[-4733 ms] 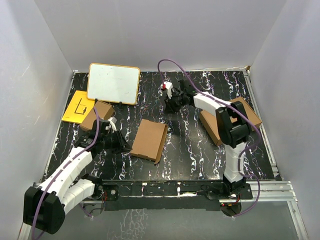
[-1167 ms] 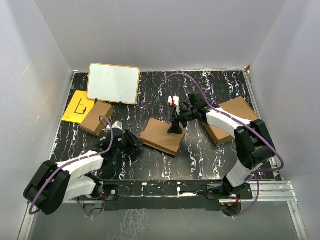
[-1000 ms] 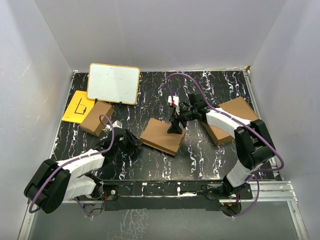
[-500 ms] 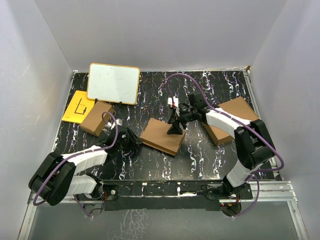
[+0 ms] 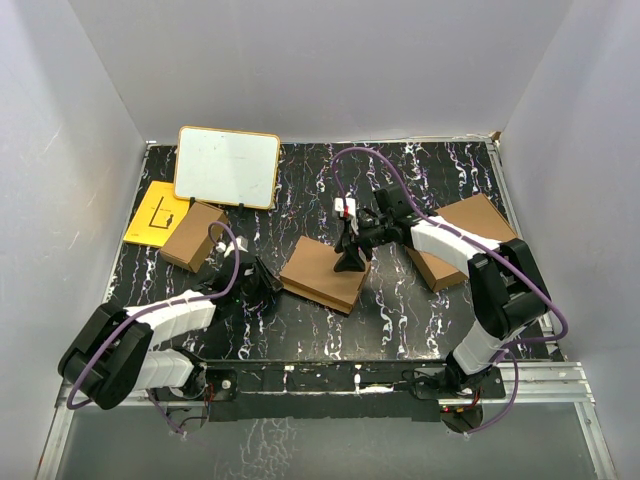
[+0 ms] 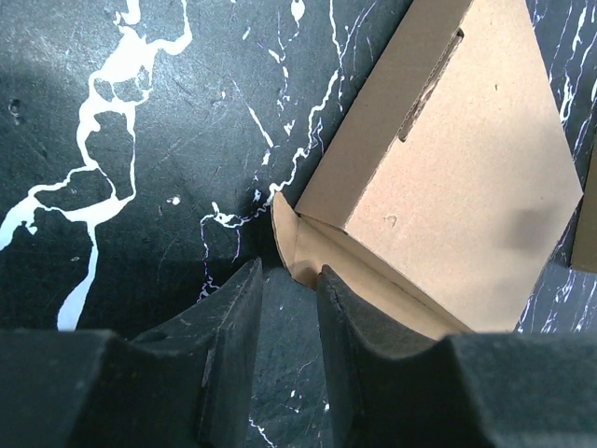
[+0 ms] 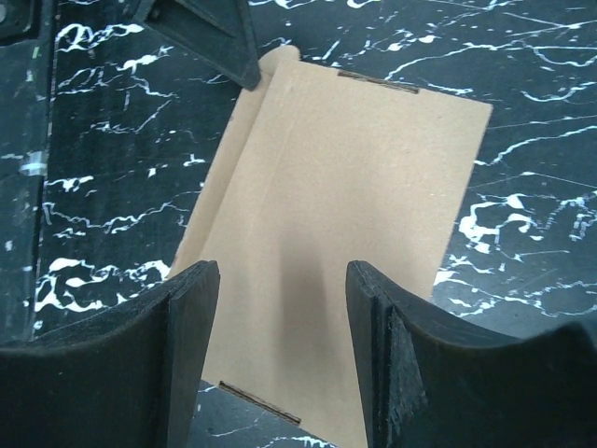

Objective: Fold the paper box

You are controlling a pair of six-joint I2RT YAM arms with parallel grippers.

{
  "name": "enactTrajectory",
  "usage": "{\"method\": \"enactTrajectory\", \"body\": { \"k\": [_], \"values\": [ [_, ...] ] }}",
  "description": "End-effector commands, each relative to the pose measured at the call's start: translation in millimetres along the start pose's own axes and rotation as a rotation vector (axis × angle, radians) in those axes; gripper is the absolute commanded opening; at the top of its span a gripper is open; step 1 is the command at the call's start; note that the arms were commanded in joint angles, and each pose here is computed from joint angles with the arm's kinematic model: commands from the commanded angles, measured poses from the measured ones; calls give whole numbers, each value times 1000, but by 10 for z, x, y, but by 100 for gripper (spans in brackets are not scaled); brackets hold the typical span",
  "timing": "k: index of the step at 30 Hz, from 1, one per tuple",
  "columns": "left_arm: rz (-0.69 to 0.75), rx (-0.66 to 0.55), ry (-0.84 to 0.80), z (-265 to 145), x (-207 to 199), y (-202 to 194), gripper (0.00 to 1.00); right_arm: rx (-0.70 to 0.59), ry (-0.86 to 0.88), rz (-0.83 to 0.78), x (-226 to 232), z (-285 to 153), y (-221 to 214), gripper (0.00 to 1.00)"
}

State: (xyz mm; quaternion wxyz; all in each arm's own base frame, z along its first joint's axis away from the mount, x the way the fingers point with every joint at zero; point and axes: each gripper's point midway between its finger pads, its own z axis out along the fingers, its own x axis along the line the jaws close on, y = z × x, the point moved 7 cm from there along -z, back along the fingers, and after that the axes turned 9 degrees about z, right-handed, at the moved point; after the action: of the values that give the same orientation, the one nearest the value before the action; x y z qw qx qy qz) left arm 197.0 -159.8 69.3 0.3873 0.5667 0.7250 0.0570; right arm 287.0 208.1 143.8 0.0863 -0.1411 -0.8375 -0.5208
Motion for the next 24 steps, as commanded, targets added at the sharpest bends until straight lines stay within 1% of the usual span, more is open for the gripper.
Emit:
{"method": "enactTrajectory", "body": {
  "k": [1,3,5,7,9,11,14,17,21,24],
  "values": [
    [51,2,27,-5,31,-6,30,-45,124,-70,139,34,152,61],
    [53,-8,15,-9,12,12,32,-49,199,-119,253,10,147,60],
    [58,-21,-3,-21,-16,36,33,-35,250,-231,366,-57,100,62],
    [60,-32,-12,-36,-22,46,34,-2,253,-363,420,-114,4,65],
    [64,-51,-21,-57,-23,59,34,43,238,-503,436,-154,-137,72],
    [69,-69,-25,-74,-17,71,34,91,218,-593,425,-186,-247,76],
    [72,-94,-30,-91,-13,90,34,139,200,-643,390,-207,-314,77],
    [74,-93,-34,-87,-20,93,34,161,201,-697,381,-204,-406,77],
    [68,-80,-41,-66,-30,78,34,149,205,-757,412,-174,-522,79],
    [63,-76,-42,-59,-22,63,34,139,182,-802,413,-161,-522,80]
  ]
}}
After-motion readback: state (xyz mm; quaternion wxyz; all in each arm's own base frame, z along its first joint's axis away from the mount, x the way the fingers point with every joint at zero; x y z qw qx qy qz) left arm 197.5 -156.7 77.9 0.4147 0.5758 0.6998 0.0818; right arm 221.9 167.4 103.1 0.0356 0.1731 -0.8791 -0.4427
